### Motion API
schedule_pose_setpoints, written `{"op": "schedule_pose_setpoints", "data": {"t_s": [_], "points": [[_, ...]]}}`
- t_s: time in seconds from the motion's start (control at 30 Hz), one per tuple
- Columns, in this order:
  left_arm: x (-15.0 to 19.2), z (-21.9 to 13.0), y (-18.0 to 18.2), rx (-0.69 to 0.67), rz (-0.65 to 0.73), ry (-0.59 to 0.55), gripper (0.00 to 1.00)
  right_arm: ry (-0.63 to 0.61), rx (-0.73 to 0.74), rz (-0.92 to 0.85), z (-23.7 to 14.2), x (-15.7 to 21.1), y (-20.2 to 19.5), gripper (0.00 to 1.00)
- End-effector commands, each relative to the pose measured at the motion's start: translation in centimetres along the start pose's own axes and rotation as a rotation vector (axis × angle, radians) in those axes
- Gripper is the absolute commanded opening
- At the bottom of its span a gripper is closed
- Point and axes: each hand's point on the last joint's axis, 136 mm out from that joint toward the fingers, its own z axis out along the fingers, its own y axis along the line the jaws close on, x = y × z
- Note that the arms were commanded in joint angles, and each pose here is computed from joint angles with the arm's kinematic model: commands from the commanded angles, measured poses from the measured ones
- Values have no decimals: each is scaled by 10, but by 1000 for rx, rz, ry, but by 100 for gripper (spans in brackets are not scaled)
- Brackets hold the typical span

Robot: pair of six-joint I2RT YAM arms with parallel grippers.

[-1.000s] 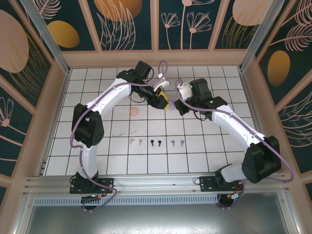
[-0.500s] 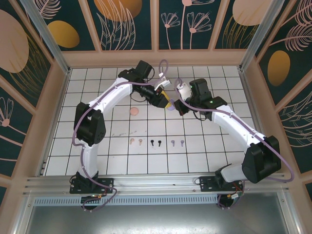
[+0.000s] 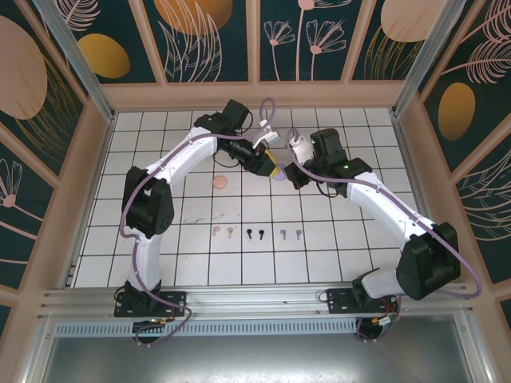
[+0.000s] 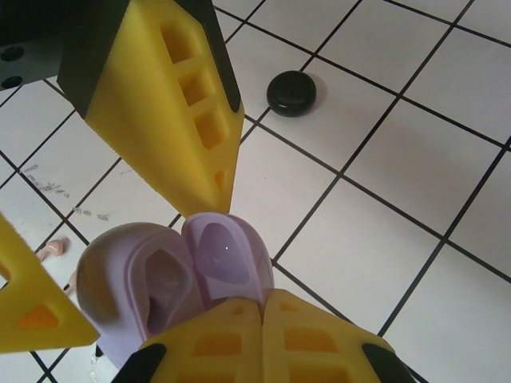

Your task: Insert the wireless bluetooth earbuds into the charging case

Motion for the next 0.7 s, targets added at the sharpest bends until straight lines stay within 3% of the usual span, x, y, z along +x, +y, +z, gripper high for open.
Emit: {"op": "schedule_pose_setpoints", "data": {"t_s": [0.0, 0.33, 0.67], "points": [[3, 11, -11, 79, 3, 6, 51, -72, -12, -36, -10, -24, 7, 0], [8, 19, -11, 87, -5, 21, 51, -70, -11, -35, -10, -24, 6, 0], [10, 25, -14, 107, -6, 25, 25, -77, -11, -31, -11, -25, 6, 0]]}}
